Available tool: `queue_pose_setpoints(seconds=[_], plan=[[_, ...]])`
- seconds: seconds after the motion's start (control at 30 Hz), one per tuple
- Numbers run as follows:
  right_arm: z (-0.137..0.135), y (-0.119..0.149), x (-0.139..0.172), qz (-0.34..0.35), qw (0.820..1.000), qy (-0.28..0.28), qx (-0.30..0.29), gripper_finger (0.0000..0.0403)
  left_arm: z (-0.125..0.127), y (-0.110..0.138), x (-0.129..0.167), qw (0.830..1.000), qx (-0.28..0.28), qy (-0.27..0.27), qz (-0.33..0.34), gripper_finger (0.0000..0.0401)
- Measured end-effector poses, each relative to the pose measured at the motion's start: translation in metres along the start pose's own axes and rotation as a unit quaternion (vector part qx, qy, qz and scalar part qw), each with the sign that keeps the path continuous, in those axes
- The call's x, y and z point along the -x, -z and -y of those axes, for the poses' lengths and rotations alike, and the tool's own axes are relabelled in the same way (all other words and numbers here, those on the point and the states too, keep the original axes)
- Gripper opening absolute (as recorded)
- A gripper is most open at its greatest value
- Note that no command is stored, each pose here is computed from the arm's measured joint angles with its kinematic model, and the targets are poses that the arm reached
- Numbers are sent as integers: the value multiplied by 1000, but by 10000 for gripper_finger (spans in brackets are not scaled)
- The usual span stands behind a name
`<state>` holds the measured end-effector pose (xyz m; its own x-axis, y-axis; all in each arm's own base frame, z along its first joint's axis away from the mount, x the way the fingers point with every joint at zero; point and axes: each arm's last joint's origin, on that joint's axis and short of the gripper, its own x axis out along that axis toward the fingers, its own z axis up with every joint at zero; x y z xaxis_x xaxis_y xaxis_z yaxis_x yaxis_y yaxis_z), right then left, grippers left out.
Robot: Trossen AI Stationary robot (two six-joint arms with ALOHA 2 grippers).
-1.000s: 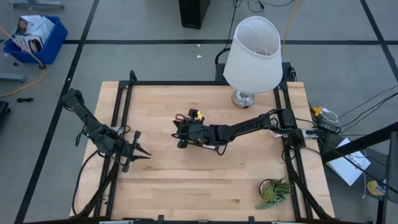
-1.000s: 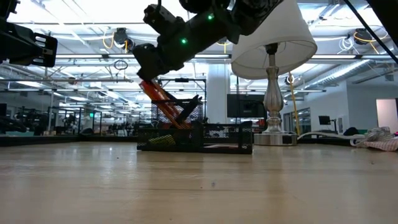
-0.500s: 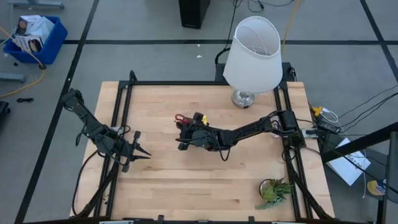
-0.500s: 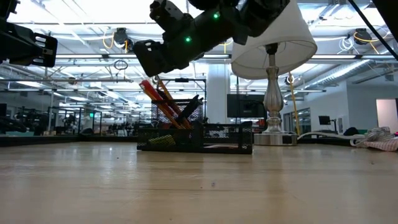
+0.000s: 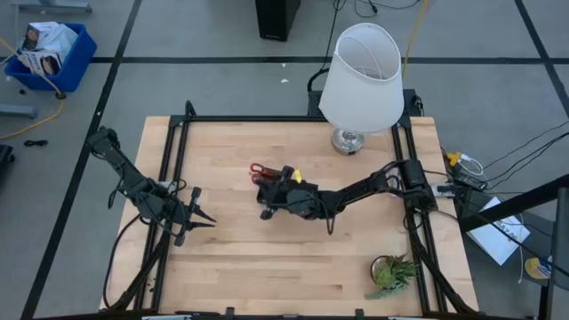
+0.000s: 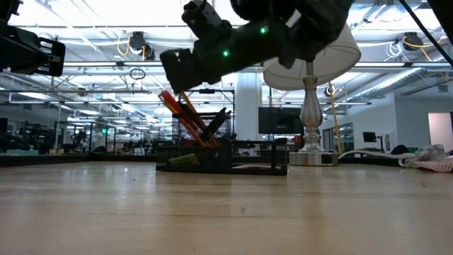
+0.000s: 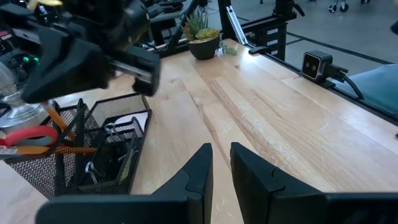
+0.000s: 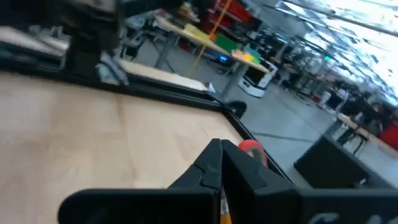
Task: Pick and place office supplies into organizer
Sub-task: Put the black pen into the black desk organizer
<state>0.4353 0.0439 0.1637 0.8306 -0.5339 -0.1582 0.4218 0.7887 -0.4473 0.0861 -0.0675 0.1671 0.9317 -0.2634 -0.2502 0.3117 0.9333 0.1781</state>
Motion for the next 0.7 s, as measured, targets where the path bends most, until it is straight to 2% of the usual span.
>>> queue_pose_setpoints(seconds=[0.2,0.37,0.57,0.7], plan=[[-20,-12,21,30,995,-90,10,2,0,0,0,1000,0,0,0,63],[-26,-19,35,24,996,-86,8,17,0,0,0,1000,0,0,0,63],[-18,-36,45,36,996,-85,7,33,0,0,0,1000,0,0,0,63],[-14,-36,44,21,999,-48,15,46,0,0,0,1000,0,0,0,63]])
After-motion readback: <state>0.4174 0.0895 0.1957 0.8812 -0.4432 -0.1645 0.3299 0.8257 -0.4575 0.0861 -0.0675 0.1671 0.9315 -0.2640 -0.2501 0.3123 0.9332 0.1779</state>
